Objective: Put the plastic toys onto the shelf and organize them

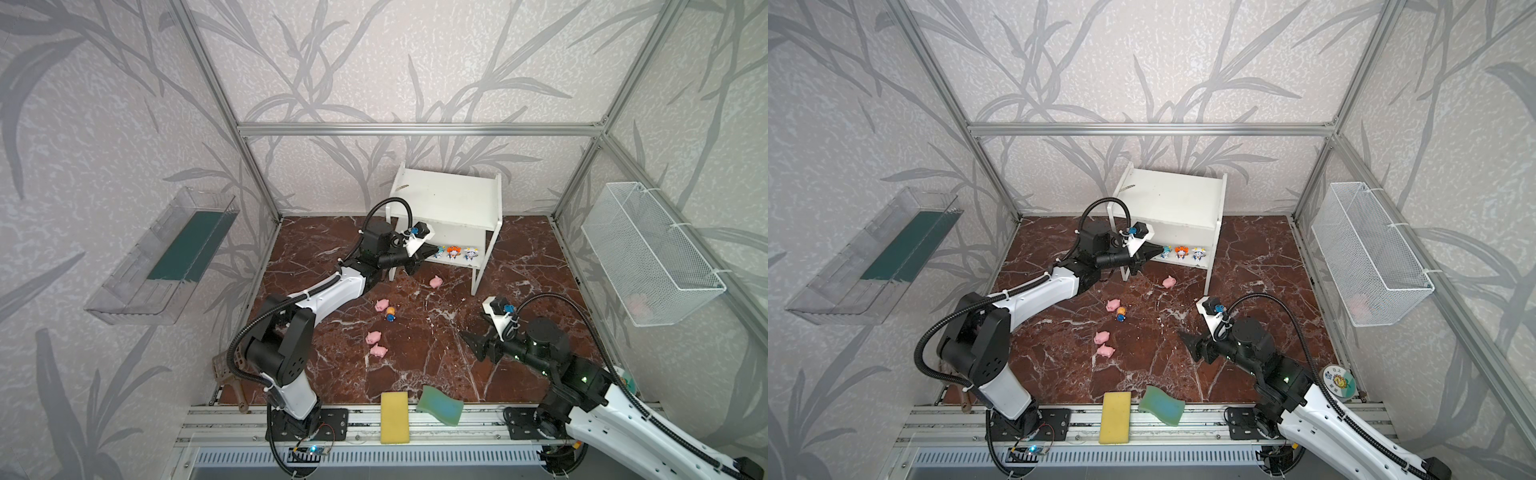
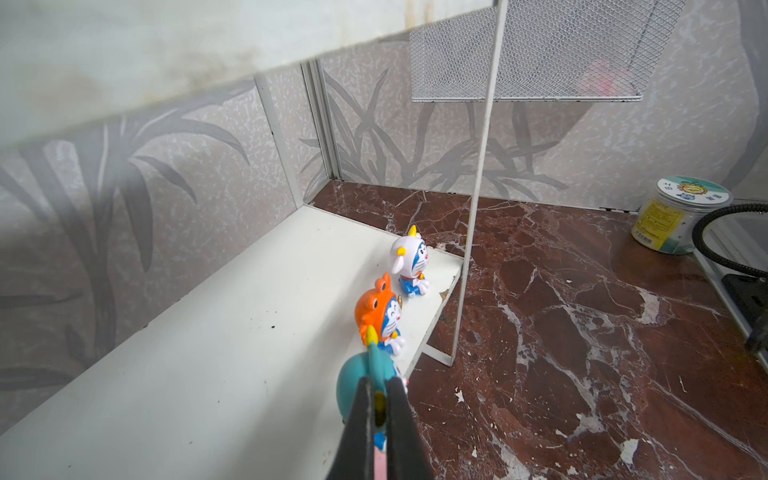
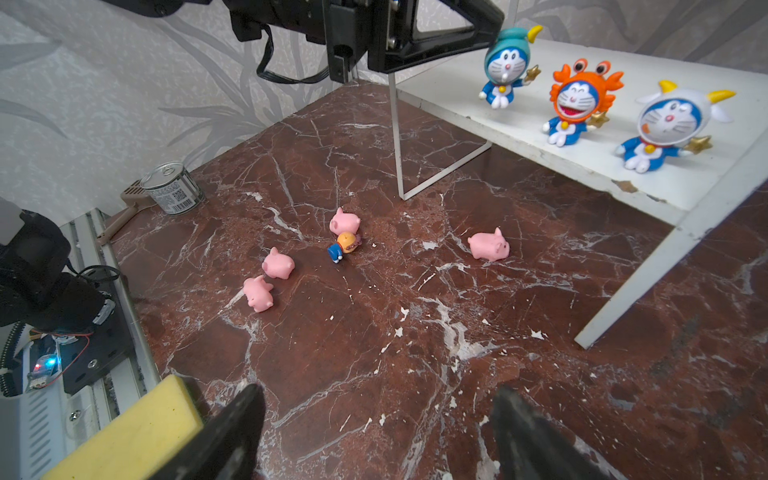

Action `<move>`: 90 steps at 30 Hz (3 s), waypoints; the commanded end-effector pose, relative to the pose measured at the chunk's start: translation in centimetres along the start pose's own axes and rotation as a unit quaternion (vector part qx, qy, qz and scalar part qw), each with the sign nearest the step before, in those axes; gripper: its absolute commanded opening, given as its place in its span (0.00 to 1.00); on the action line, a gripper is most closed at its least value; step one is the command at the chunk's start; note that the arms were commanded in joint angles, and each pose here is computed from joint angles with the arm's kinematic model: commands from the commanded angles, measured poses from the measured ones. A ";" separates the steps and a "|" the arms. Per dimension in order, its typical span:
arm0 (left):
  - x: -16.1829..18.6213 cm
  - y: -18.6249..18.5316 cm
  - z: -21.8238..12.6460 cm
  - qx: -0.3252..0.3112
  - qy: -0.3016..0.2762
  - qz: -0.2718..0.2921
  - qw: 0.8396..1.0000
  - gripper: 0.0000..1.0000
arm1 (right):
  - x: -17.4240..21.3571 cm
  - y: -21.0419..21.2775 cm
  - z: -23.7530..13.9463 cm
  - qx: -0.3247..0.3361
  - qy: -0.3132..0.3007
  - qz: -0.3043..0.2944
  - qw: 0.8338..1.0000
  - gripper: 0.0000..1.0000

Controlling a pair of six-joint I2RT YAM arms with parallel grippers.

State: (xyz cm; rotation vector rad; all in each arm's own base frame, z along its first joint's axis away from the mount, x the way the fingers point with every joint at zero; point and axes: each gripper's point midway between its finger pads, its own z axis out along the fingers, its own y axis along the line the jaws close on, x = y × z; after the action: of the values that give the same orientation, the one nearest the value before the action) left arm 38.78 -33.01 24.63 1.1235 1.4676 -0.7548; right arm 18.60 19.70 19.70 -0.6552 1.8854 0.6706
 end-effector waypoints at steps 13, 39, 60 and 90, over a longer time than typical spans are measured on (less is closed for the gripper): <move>-0.4 2.1 0.7 -0.022 -0.014 0.012 1.000 0.00 | -0.3 0.7 0.0 -0.022 -0.009 -0.004 1.000 0.85; -0.1 3.4 1.0 -0.046 -0.017 0.003 0.999 0.12 | 0.0 1.1 0.2 -0.033 -0.005 -0.004 0.999 0.85; 0.2 3.7 0.4 -0.062 -0.015 0.000 0.998 0.40 | -0.1 1.3 0.4 -0.039 -0.005 -0.007 0.999 0.85; 2.6 3.6 -0.1 -0.077 0.034 -0.003 0.996 0.37 | -0.3 1.4 0.2 -0.043 -0.010 -0.007 0.999 0.85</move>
State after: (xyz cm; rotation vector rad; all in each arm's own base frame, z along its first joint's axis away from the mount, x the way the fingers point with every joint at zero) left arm 42.25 -31.48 21.51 1.0334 1.5817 -0.6362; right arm 17.93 20.76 19.61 -0.7103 1.8700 0.7349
